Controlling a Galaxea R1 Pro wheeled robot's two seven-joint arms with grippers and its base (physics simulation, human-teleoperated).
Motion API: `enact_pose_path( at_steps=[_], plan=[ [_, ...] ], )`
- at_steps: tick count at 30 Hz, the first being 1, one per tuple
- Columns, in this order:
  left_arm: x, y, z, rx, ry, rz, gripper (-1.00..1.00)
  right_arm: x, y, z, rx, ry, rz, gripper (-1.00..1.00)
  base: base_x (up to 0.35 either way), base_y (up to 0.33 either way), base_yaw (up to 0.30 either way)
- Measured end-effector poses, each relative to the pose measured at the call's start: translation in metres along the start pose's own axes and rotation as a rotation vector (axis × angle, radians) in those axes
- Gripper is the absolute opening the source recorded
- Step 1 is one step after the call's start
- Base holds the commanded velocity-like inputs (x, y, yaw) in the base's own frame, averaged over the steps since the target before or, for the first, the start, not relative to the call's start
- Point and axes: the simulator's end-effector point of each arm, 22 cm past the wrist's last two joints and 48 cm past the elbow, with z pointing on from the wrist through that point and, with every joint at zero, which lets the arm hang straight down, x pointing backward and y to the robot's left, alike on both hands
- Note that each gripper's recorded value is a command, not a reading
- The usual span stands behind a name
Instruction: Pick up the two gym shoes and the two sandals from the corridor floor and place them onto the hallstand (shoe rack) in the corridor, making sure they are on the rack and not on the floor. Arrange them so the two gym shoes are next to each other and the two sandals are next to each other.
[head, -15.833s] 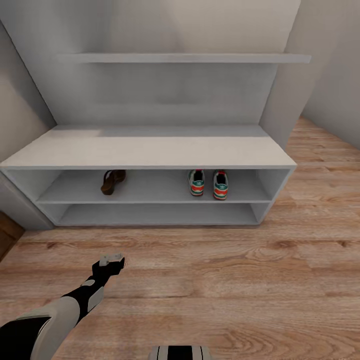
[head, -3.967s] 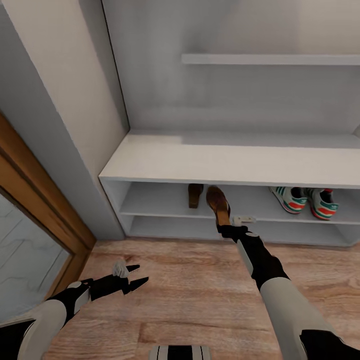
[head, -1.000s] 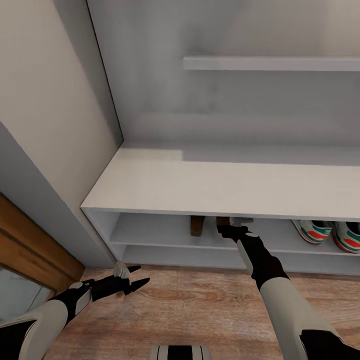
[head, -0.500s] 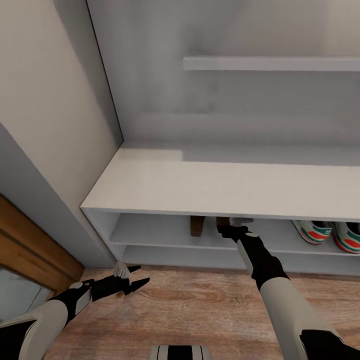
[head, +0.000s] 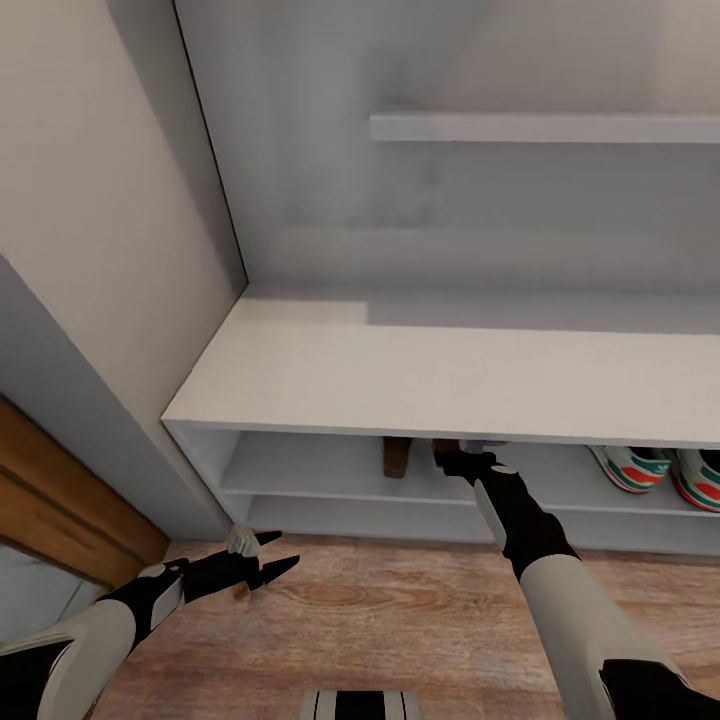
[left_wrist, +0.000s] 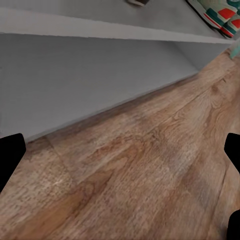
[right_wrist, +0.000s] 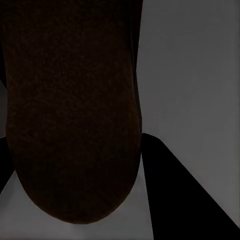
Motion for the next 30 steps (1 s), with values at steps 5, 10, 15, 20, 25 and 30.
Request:
enact_pose_path(
  at_steps=[5, 10, 15, 20, 25, 30],
  plan=[
    [0.0000, 0.0000, 0.0000, 0.000, 0.000, 0.000, 1.00, 0.0000, 0.0000, 0.0000, 0.000, 0.000, 0.000, -1.00, 0.007, 0.003, 0.000],
    [0.0000, 0.0000, 0.0000, 0.000, 0.000, 0.000, 1.00, 0.0000, 0.0000, 0.0000, 0.000, 0.000, 0.000, -1.00, 0.001, 0.000, 0.000],
    [0.0000, 0.0000, 0.0000, 0.000, 0.000, 0.000, 1.00, 0.0000, 0.0000, 0.0000, 0.000, 0.000, 0.000, -1.00, 0.000, 0.000, 0.000],
    [0.0001, 0.0000, 0.0000, 0.000, 0.000, 0.000, 1.00, 0.0000, 0.0000, 0.0000, 0.000, 0.000, 0.000, -1.00, 0.000, 0.000, 0.000],
    [0.0002, 0.0000, 0.0000, 0.000, 0.000, -0.001, 1.00, 0.0000, 0.0000, 0.0000, 0.000, 0.000, -0.001, -1.00, 0.000, 0.000, 0.000],
    [0.0001, 0.0000, 0.0000, 0.000, 0.000, 0.000, 1.00, 0.0001, 0.0000, 0.0000, 0.000, 0.001, 0.002, 1.00, 0.000, 0.000, 0.000]
  ],
)
